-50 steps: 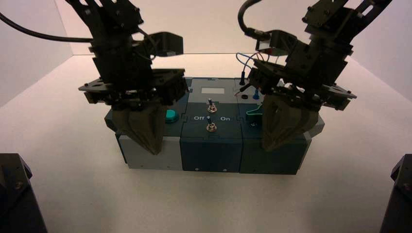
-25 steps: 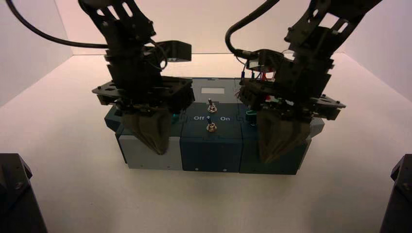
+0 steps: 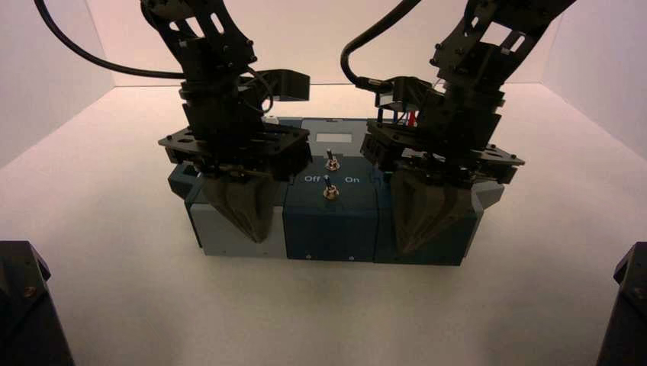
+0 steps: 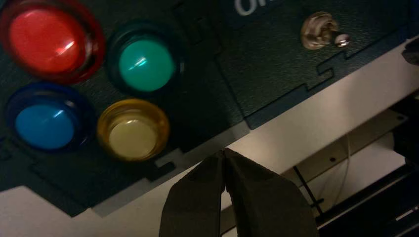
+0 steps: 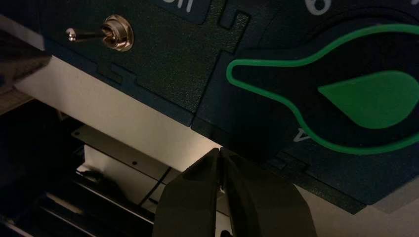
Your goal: Move the box away.
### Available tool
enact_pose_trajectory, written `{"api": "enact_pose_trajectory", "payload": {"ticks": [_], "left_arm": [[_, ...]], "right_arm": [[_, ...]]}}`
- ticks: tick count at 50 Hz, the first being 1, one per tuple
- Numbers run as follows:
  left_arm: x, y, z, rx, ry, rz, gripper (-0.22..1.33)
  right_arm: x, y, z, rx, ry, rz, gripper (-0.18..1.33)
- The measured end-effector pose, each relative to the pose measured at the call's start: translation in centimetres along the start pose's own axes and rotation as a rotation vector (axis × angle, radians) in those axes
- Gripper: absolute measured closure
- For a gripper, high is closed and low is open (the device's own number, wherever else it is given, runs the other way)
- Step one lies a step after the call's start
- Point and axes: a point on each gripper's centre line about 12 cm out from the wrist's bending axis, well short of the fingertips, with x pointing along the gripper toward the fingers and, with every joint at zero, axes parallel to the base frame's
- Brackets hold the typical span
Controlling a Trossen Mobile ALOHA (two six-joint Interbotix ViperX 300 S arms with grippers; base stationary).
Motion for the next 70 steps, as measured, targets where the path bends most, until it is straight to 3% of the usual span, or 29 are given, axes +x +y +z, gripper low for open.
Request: {"api": "enact_pose_trajectory", "payload": {"ticks": [13, 26, 39, 54, 70], "left_arm": [[-0.6, 1.6, 1.0, -0.016, -0.021, 0.019, 1.28], [-1.5, 1.9, 2.7, 0.01, -0.066, 0.035, 1.28], [-2.0, 2.8, 3.8, 0.014, -0.085, 0.059, 1.28], [-1.0, 4.3, 5.0, 0.005, -0.07, 0.095, 1.28], [0.0, 4.6, 5.8, 0.005, -0.086, 0.102, 1.28]], "right_arm": [[0.0, -0.3, 1.1, 0.011, -0.009, -0.007, 1.3], [-0.8, -2.2, 2.5, 0.057, -0.042, -0.022, 1.3], [-1.3, -2.7, 3.9, 0.063, -0.068, -0.029, 1.3], [-0.9, -2.3, 6.0, 0.051, -0.069, -0.037, 1.3], [-0.7, -3.2, 7.0, 0.061, -0.07, -0.055, 1.3]]}}
